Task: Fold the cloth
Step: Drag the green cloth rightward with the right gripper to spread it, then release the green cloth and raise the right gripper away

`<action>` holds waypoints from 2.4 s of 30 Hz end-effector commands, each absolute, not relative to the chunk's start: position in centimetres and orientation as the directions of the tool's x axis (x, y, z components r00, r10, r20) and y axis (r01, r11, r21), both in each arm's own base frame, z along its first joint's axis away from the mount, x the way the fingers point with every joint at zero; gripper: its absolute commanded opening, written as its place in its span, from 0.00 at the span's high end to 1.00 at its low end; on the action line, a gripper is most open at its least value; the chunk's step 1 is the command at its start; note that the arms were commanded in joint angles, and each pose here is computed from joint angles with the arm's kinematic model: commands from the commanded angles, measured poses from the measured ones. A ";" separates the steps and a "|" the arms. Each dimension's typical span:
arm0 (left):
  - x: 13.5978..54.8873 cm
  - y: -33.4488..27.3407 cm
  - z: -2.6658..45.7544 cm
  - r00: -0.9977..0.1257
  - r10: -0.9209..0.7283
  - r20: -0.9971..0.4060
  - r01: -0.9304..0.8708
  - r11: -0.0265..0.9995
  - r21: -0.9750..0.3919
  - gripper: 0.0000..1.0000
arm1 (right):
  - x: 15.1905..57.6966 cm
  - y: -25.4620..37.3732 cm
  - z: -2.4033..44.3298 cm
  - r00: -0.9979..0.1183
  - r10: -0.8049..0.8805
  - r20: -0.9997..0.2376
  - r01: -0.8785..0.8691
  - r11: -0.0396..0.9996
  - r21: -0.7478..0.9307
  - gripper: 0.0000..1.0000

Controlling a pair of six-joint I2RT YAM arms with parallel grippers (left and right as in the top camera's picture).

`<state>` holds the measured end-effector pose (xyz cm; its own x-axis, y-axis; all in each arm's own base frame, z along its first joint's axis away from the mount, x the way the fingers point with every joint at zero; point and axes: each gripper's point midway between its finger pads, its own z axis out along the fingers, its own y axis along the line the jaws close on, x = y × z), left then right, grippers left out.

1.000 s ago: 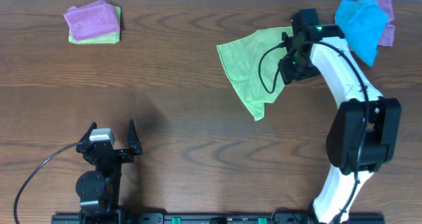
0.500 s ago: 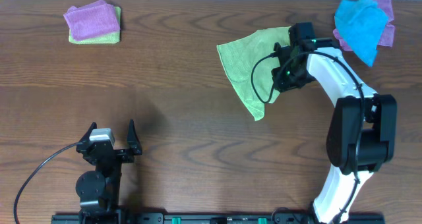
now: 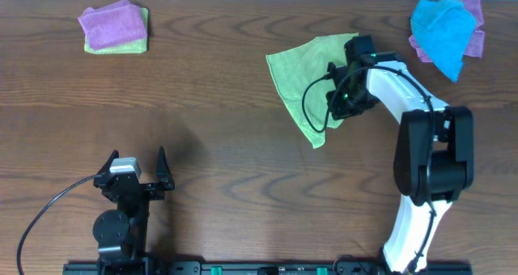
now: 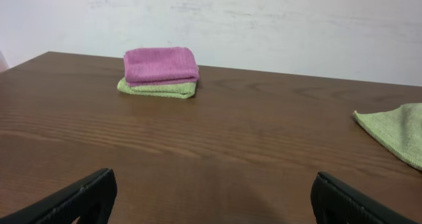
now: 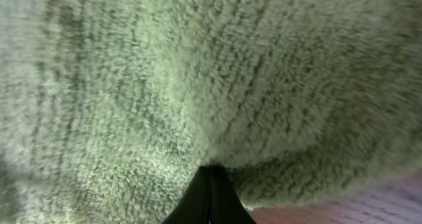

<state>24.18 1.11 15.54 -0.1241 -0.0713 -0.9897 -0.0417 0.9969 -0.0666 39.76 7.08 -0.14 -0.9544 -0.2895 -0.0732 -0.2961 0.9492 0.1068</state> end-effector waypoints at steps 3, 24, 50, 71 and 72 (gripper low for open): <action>24.2 1.2 13.7 -0.165 -0.057 -0.985 -0.046 0.998 -0.049 0.04 | 38.0 5.9 -1.1 -0.954 -0.298 0.020 -0.296 0.953 0.061 0.99; 24.2 1.2 13.7 -0.165 -0.057 -0.985 -0.046 0.998 -0.049 0.04 | 35.5 -1.0 1.2 -0.943 -0.267 0.196 -0.313 0.912 -0.265 0.98; 24.2 1.2 13.7 -0.165 -0.057 -0.985 -0.046 0.998 -0.049 0.05 | 40.7 4.7 12.5 -0.914 -0.214 -0.344 -0.237 0.971 0.026 0.98; 24.2 1.2 13.7 -0.165 -0.056 -0.985 -0.046 0.998 -0.049 0.05 | 34.2 10.2 21.7 -0.804 -0.362 -0.472 -0.425 0.904 0.030 0.41; 24.2 1.2 13.7 -0.165 -0.056 -0.985 -0.046 0.998 -0.049 0.04 | 33.3 10.3 22.9 -0.790 -0.364 -0.493 -0.432 0.902 0.026 0.35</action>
